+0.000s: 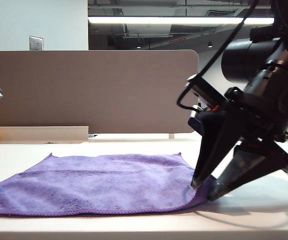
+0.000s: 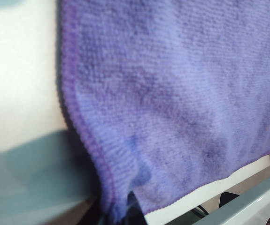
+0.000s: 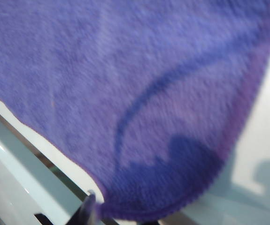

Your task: Fold the bottom of the cloth upward, then fold it vertically to form a square shape.

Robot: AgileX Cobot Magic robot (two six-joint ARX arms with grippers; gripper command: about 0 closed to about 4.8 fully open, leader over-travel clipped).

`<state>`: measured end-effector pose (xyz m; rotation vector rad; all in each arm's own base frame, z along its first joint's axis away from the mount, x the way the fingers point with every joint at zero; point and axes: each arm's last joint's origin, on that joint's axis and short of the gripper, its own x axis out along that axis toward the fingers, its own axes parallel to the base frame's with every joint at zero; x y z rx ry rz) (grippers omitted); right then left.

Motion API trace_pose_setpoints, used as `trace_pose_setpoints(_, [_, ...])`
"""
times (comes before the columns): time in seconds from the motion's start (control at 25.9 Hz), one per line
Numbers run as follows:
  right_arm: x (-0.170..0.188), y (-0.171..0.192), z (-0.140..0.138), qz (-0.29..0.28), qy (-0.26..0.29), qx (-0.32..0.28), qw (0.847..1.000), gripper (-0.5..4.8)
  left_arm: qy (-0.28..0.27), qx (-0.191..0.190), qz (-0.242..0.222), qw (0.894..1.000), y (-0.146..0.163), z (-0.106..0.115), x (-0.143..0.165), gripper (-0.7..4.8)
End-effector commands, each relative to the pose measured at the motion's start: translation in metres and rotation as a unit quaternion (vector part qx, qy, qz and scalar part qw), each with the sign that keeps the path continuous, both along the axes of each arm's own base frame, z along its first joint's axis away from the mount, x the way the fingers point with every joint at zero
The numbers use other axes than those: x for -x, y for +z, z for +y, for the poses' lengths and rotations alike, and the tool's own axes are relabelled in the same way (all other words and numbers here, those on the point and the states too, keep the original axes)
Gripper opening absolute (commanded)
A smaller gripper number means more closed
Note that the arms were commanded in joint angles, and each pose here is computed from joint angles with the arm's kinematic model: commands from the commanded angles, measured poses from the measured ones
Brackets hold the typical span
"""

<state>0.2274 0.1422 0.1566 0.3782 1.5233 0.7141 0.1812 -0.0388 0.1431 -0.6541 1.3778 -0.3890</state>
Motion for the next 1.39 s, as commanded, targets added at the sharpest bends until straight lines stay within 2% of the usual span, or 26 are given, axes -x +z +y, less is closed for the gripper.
trace_pose_setpoints(0.04, [-0.004,0.003,0.003,-0.015,-0.011,-0.013,1.0,0.79,-0.003,0.004,-0.006,1.0,0.001,0.0,-0.001,0.52])
trace_pose_setpoints(0.15, [-0.005,0.003,0.003,-0.02,-0.012,-0.01,1.0,0.48,-0.002,0.002,-0.006,1.0,0.001,0.0,-0.001,0.52])
trace_pose_setpoints(0.54, [-0.005,0.003,0.003,-0.024,-0.013,-0.008,1.0,-0.01,-0.01,0.001,-0.013,1.0,0.001,0.0,-0.001,0.46])
trace_pose_setpoints(0.66, [-0.005,0.003,0.003,-0.025,-0.012,-0.009,1.0,-0.01,-0.01,0.001,-0.016,1.0,0.001,0.0,-0.002,0.15])
trace_pose_setpoints(0.96, [-0.011,0.014,0.007,-0.035,-0.008,-0.03,0.999,-0.01,-0.018,0.03,-0.03,0.999,0.004,-0.002,-0.004,0.15])
trace_pose_setpoints(1.16, [-0.02,0.029,0.012,-0.058,-0.007,-0.043,0.997,-0.01,-0.025,0.064,-0.065,0.996,0.021,-0.004,-0.011,0.15])
trace_pose_setpoints(1.39, [-0.027,0.04,0.015,-0.078,-0.009,-0.05,0.996,-0.01,-0.015,0.076,-0.125,0.989,0.058,-0.005,-0.022,0.15])
